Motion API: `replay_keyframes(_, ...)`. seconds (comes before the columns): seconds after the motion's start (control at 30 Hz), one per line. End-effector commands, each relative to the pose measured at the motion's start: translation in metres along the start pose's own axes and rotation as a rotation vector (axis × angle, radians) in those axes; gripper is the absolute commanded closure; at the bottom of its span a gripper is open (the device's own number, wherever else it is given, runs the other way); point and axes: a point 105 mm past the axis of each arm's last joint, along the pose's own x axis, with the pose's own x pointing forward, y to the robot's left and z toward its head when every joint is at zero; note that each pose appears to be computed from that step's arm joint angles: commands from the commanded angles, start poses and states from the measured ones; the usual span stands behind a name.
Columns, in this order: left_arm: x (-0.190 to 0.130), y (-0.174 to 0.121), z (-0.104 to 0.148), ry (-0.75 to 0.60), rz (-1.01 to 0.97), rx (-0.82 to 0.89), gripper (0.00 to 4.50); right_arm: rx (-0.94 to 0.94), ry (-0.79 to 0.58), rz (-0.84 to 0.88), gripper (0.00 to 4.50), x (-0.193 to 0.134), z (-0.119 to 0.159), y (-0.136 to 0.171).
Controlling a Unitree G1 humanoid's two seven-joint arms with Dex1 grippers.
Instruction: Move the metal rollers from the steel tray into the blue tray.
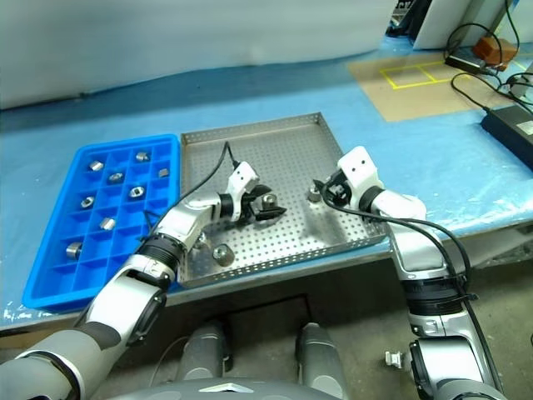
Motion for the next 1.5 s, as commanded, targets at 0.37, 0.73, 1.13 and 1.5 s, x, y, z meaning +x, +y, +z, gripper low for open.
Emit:
replay_keyframes(0.37,0.003,0.003,-0.001,0.018,0.025,0.034,1.25,-0.041,-0.032,-0.022,0.93,-0.001,0.009,-0.003)
replay_keyframes(0.73,-0.017,-0.006,0.025,-0.133,-0.029,0.068,2.68,-0.041,-0.058,0.013,0.93,0.005,0.017,0.003)
replay_keyframes(1.13,-0.100,-0.014,0.056,-0.286,0.058,0.076,2.68,-0.014,-0.225,0.434,0.93,0.019,0.076,0.063)
replay_keyframes(1.5,-0.175,-0.004,0.035,-0.281,0.456,0.034,2.68,-0.081,-0.337,0.770,0.93,0.049,0.114,0.117)
